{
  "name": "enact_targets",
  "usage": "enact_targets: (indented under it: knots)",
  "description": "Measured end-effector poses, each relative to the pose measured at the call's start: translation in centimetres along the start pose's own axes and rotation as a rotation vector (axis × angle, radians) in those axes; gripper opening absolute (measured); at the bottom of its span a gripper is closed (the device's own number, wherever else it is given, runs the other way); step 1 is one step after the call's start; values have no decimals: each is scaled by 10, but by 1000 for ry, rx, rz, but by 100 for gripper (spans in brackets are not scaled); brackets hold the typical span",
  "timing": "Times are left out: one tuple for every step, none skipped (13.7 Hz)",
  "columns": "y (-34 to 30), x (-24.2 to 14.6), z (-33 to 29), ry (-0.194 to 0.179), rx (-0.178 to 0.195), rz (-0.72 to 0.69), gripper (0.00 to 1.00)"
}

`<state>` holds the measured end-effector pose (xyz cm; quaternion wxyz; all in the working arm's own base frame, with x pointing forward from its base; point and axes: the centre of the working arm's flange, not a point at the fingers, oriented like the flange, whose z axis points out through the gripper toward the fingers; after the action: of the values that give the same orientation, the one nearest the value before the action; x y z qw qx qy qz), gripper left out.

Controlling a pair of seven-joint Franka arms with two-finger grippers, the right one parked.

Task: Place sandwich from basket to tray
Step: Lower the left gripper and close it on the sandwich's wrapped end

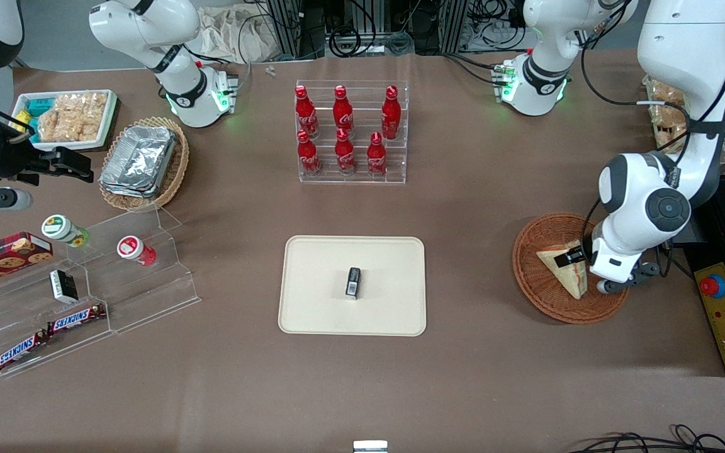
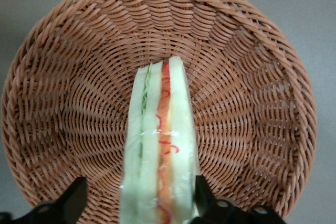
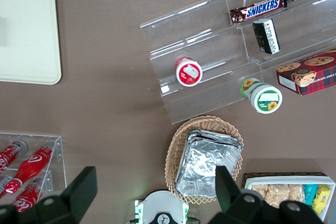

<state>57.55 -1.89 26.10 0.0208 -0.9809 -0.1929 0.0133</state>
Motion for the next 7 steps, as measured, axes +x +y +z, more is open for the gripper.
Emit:
enact_targets:
  knots:
    - [1,0,0,3,-2,-15,74]
    - [2,0,-1,6,-4,-25,74]
    - [2,0,-1,7,-5,-31,71]
    - [3,0,-1,9,-7,-37,71]
    - [4,0,-2,10,-8,-48,65]
    - [6,0,-3,13,-10,-60,65]
    - [7,1,-4,16,-12,-74,59]
